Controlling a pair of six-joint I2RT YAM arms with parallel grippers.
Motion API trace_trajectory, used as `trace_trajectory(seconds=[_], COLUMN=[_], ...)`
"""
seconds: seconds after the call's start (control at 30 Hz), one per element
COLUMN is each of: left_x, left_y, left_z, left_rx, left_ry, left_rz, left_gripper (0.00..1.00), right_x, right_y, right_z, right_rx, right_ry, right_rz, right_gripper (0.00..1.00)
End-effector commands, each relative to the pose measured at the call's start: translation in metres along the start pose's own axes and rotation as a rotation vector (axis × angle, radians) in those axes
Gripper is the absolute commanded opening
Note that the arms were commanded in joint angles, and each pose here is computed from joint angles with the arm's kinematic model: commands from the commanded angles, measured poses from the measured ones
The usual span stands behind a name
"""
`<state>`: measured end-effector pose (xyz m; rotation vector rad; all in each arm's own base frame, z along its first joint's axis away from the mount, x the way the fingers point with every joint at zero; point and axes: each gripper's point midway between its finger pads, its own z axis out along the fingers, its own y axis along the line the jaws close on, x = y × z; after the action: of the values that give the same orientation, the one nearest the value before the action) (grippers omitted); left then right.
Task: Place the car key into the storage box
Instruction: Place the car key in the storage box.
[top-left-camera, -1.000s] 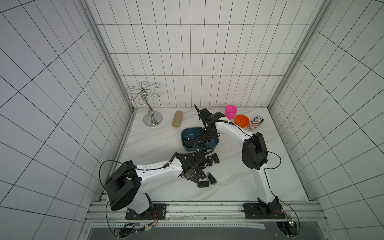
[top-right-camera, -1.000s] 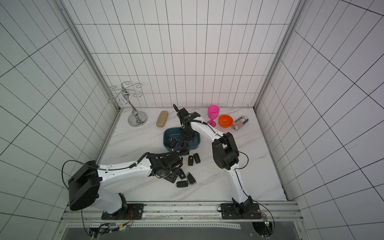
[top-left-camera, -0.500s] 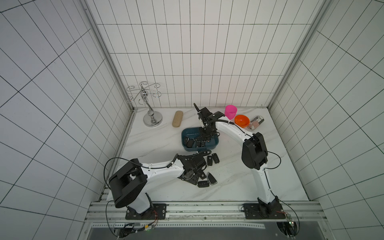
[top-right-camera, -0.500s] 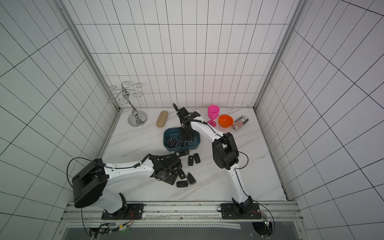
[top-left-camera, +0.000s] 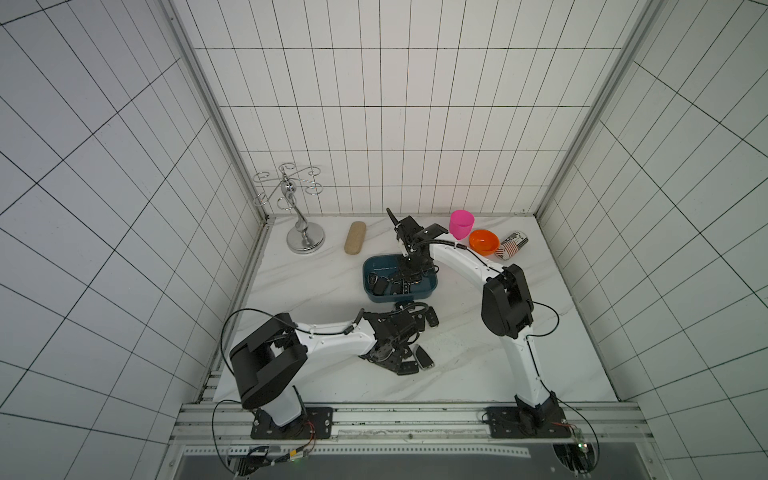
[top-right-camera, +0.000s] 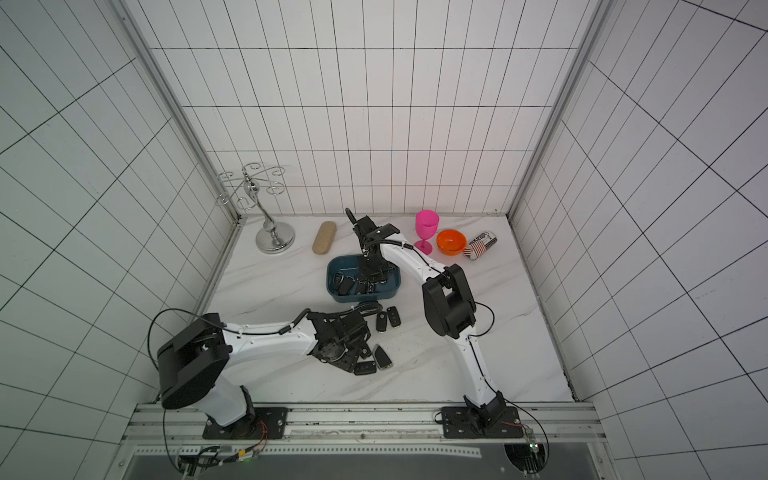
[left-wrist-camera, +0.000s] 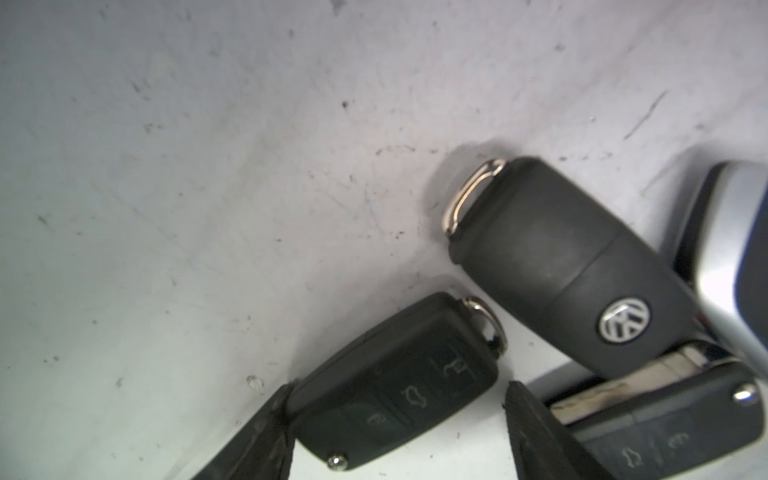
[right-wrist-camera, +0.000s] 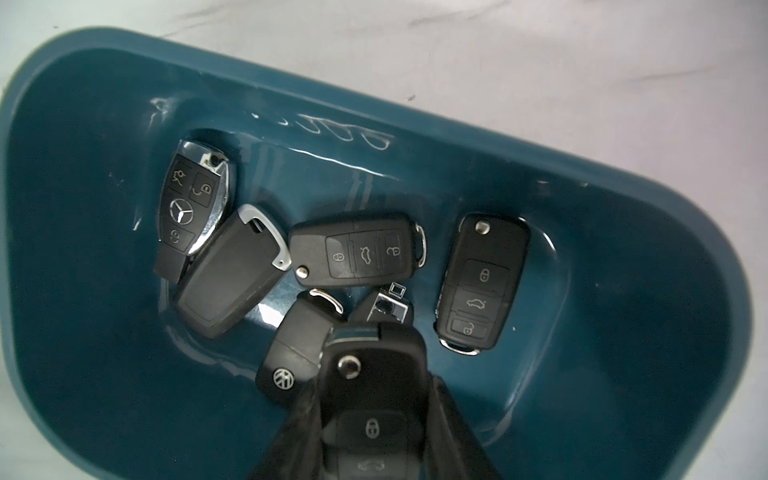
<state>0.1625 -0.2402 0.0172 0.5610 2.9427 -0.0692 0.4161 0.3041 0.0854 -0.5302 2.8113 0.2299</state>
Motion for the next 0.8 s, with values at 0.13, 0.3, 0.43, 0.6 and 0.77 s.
trace_trajectory(seconds=[0.13, 0.3, 0.43, 0.6, 0.77], left_x=[-0.011, -0.009, -0.005, -0.001, 0.001], left_y=[-0.015, -0.014, -0.013, -0.009, -0.008], left_z=[0.004, 0.007, 0.007, 0.006, 0.008], left_rx=[0.028, 0.025, 0.025, 0.021, 0.021], left_ry=[-0.013, -0.002, 0.006, 0.006, 0.01], left_rz=[-0.028, -0.039, -0.045, -0.052, -0.054], left_gripper=[0.76, 0.73, 0.67, 0.64, 0.61], right_x=[-0.005, -0.003, -0.002, -0.002, -0.001], right_y=[-0.001, -0.002, -0.002, -0.003, -0.002], right_z=[0.007, 0.012, 0.014, 0.016, 0.017], right_rx=[-0.004, 0.001, 0.004, 0.005, 0.002], right_ry=[0.012, 0.025, 0.031, 0.035, 0.04], right_rz=[-0.012, -0.014, -0.013, -0.007, -0.003], right_gripper=[0.22, 0.23, 0.25, 0.31, 0.36])
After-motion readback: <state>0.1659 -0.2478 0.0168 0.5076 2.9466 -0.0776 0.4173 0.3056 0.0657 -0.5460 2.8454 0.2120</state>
